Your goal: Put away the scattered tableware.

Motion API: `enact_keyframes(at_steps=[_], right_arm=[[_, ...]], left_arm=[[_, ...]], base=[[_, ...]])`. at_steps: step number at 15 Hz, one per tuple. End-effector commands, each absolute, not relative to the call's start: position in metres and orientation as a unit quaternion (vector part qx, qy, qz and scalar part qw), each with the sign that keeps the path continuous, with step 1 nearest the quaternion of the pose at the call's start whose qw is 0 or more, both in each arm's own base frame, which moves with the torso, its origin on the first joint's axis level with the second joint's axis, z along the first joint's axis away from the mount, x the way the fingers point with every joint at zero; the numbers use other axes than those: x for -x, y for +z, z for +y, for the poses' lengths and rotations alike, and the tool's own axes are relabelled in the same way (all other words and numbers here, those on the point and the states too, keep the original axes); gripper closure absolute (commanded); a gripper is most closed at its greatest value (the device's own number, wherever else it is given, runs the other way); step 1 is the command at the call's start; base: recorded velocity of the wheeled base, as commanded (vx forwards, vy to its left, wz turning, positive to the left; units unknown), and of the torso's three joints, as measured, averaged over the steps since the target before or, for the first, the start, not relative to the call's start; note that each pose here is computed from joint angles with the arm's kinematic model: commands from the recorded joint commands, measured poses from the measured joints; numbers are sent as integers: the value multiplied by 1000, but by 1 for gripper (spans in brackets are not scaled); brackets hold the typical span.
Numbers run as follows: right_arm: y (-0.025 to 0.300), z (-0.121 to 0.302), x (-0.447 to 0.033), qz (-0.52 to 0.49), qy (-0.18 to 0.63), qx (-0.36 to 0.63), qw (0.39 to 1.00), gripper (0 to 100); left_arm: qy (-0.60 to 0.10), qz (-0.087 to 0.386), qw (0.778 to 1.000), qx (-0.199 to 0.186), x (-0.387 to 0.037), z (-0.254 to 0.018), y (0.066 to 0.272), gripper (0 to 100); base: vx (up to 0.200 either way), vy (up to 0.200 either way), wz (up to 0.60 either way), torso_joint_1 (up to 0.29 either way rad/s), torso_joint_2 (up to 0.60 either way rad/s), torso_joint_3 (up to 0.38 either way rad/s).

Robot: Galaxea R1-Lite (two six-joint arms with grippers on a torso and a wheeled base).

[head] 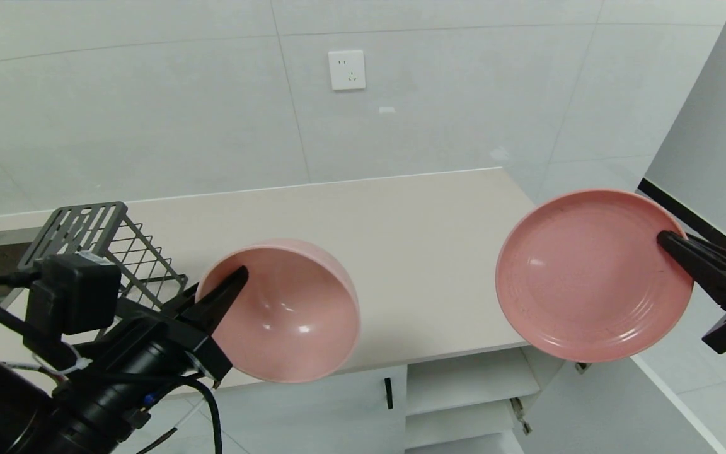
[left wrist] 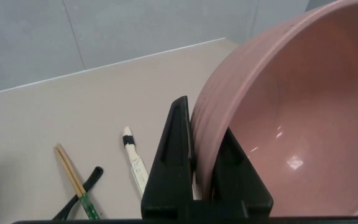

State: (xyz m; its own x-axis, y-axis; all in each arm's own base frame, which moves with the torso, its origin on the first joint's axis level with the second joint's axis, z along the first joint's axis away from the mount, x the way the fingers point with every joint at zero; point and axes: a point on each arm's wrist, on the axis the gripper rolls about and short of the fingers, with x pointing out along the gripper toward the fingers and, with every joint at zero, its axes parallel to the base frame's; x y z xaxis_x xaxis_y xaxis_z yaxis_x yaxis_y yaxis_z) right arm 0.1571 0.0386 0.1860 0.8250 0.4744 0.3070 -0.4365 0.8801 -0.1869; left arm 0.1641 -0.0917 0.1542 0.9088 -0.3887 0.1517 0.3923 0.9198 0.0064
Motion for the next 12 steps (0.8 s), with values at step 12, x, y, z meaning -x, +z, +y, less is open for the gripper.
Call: enact_keyframes(at_steps=[12], right_arm=[[186, 39, -157, -175, 239, 54, 954, 100]], left_arm=[[-201, -64, 977, 13, -158, -89, 150, 100]], base=[[-67, 0, 0, 1, 0, 0]])
